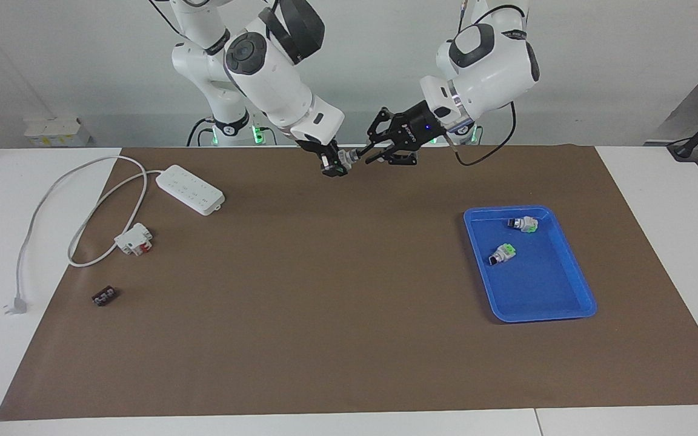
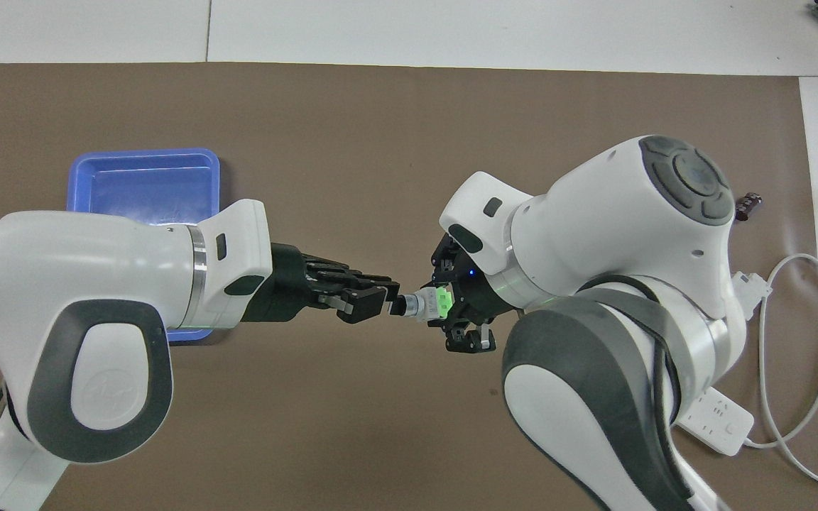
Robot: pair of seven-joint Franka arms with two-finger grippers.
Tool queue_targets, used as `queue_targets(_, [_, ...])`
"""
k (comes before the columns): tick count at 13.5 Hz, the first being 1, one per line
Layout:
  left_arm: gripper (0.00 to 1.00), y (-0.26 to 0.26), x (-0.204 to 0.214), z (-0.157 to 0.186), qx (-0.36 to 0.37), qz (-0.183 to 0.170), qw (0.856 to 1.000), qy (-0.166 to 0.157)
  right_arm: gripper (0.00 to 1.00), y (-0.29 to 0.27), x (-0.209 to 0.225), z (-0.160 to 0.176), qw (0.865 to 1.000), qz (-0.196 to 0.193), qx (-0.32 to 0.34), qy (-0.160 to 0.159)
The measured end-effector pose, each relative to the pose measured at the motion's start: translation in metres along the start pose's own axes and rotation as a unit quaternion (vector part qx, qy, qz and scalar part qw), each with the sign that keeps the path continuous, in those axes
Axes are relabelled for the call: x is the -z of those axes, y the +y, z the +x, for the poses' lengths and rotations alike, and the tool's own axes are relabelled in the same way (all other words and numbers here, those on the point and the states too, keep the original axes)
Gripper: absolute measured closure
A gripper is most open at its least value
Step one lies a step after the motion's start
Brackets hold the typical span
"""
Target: Turn and place switch with both arms
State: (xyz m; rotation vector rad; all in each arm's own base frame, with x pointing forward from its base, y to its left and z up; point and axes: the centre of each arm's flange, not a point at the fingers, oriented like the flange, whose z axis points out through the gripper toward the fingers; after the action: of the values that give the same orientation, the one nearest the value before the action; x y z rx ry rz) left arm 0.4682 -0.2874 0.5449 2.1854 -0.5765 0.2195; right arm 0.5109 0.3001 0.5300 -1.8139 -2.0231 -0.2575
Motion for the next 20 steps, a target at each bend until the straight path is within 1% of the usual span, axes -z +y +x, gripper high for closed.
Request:
queue_targets(1, [0.82, 0.000, 0.000, 0.000, 0.000, 0.000, 1.000, 0.000, 0.58, 0.000, -0.001, 0.000, 1.000, 0.001, 0.000, 0.000])
queue_targets(2, [0.93, 0.000, 0.000, -0.001, -0.001, 0.001, 1.000, -0.001, 0.58, 0.000, -0.001, 0.000, 1.000, 0.001, 0.000, 0.000])
queue_targets(3, [0.98, 0.001, 0.000, -0.001, -0.001, 0.001, 1.000, -0.002, 0.58, 0.000, -0.001, -0.001, 1.000, 0.001, 0.000, -0.001])
queue_targets(9, [0.99, -0.003, -0.001, -0.003, 0.004, 0.003, 1.000, -0.004, 0.58, 0.000, 0.000, -0.001, 1.000, -0.001, 0.000, -0.001])
queue_targets(12, [0.99, -0.006, -0.006, -0.008, 0.025, 0.005, 1.000, -0.010, 0.58, 0.001, 0.004, -0.001, 1.000, -0.009, 0.006, 0.001])
queue_targets(14, [0.99, -0.007, -0.011, -0.011, 0.044, 0.006, 0.999, -0.015, 0.58, 0.002, 0.004, -0.002, 1.000, -0.008, 0.014, 0.009])
queue_targets(17, [0.99, -0.009, -0.009, -0.011, 0.053, 0.006, 0.998, -0.015, 0.58, 0.005, -0.003, -0.007, 0.999, -0.012, 0.024, 0.024])
queue_targets(18, [0.96, -0.012, -0.006, -0.010, 0.057, 0.006, 0.998, -0.016, 0.58, 0.005, -0.005, -0.008, 0.999, -0.013, 0.026, 0.024])
queue_targets(19, [0.96, -0.017, -0.002, -0.010, 0.061, 0.004, 0.998, -0.017, 0.58, 0.005, -0.007, -0.009, 0.999, -0.013, 0.027, 0.023])
queue_targets(20, [0.89, -0.021, 0.004, -0.010, 0.066, 0.003, 0.998, -0.018, 0.58, 0.006, -0.009, -0.011, 0.999, -0.014, 0.029, 0.023])
